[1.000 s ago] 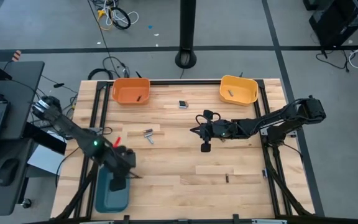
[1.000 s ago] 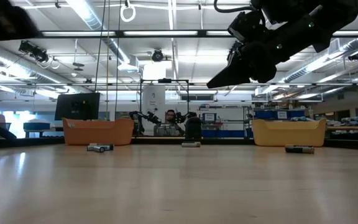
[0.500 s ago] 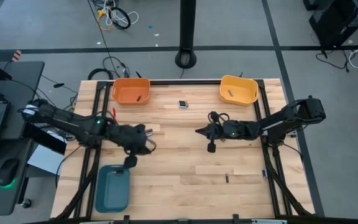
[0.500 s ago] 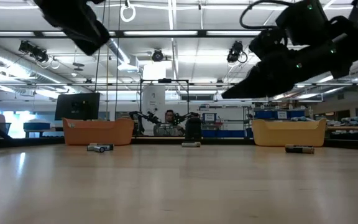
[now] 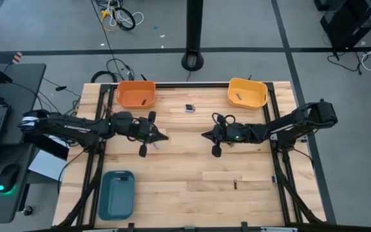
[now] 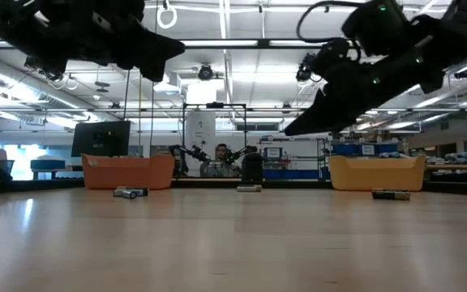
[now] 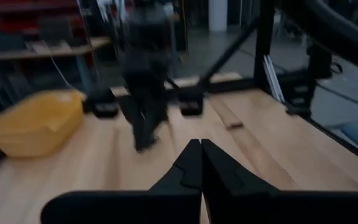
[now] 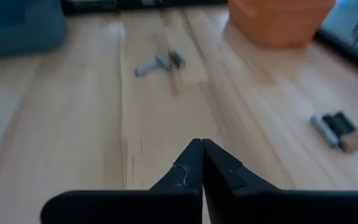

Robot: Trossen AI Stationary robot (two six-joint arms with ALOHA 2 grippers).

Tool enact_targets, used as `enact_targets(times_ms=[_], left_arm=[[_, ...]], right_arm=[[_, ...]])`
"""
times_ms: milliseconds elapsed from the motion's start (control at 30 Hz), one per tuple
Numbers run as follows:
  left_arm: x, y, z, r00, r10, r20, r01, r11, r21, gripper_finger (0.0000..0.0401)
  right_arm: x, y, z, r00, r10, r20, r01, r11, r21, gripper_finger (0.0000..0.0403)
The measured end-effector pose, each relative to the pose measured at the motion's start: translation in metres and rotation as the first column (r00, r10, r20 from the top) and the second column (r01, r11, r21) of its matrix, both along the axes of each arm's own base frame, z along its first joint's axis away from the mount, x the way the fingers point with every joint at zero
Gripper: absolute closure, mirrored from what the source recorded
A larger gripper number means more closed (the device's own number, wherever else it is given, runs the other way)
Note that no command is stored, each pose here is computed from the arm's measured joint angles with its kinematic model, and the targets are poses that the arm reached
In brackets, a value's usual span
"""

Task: Sort batteries
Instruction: Put the small gray battery into the yellow bin

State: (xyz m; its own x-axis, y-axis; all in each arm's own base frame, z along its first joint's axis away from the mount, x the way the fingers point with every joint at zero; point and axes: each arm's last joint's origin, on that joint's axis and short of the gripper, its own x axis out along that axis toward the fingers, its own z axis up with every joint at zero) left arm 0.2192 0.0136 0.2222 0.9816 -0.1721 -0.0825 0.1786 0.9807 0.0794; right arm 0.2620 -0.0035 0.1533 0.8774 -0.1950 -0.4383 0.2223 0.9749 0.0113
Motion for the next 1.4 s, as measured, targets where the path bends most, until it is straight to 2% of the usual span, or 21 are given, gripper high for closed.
enact_targets(times_ms=[100, 200, 333, 533, 733, 867, 967, 1167, 1400], left_arm=[[-0.004, 0.004, -0.004, 0.999, 0.02, 0.034, -0.02, 1.0, 0.006, 0.0397], [-0.006, 0.007, -0.008, 0.999, 0.035, 0.038, -0.035, 0.999, 0.008, 0.0396], [-0.008, 0.009, -0.012, 0.998, 0.051, 0.032, -0.052, 0.998, 0.032, 0.0396], [-0.008, 0.01, -0.015, 0.997, 0.077, 0.012, -0.077, 0.996, 0.038, 0.0396], [-0.006, 0.011, -0.02, 0.997, 0.078, -0.021, -0.078, 0.997, 0.029, 0.0396], [-0.004, 0.011, -0.024, 0.996, 0.079, -0.043, -0.078, 0.997, 0.025, 0.0396], [-0.002, 0.011, -0.028, 0.995, 0.081, -0.055, -0.08, 0.996, 0.024, 0.0396], [0.002, 0.012, -0.036, 0.989, 0.109, -0.096, -0.107, 0.994, 0.024, 0.0396], [0.004, 0.013, -0.038, 0.989, 0.11, -0.097, -0.108, 0.994, 0.019, 0.0395]], right_arm=[[0.008, 0.002, 0.006, 0.983, -0.017, -0.181, 0.025, 0.999, 0.041, 0.0393], [0.011, 0.007, 0.018, 0.931, -0.032, -0.363, 0.065, 0.995, 0.077, 0.038], [0.011, 0.014, 0.033, 0.871, -0.037, -0.489, 0.093, 0.991, 0.092, 0.0375], [0.006, 0.017, 0.036, 0.831, -0.019, -0.556, 0.137, 0.976, 0.172, 0.038], [-0.001, 0.017, 0.032, 0.786, -0.051, -0.616, 0.204, 0.962, 0.181, 0.0361], [-0.012, 0.016, 0.028, 0.702, -0.068, -0.709, 0.253, 0.954, 0.158, 0.0347], [-0.02, 0.016, 0.026, 0.639, -0.084, -0.765, 0.288, 0.948, 0.136, 0.0358], [-0.028, 0.015, 0.018, 0.596, -0.081, -0.799, 0.318, 0.938, 0.142, 0.0394], [-0.036, 0.011, 0.008, 0.565, -0.117, -0.816, 0.387, 0.912, 0.137, 0.0363]])
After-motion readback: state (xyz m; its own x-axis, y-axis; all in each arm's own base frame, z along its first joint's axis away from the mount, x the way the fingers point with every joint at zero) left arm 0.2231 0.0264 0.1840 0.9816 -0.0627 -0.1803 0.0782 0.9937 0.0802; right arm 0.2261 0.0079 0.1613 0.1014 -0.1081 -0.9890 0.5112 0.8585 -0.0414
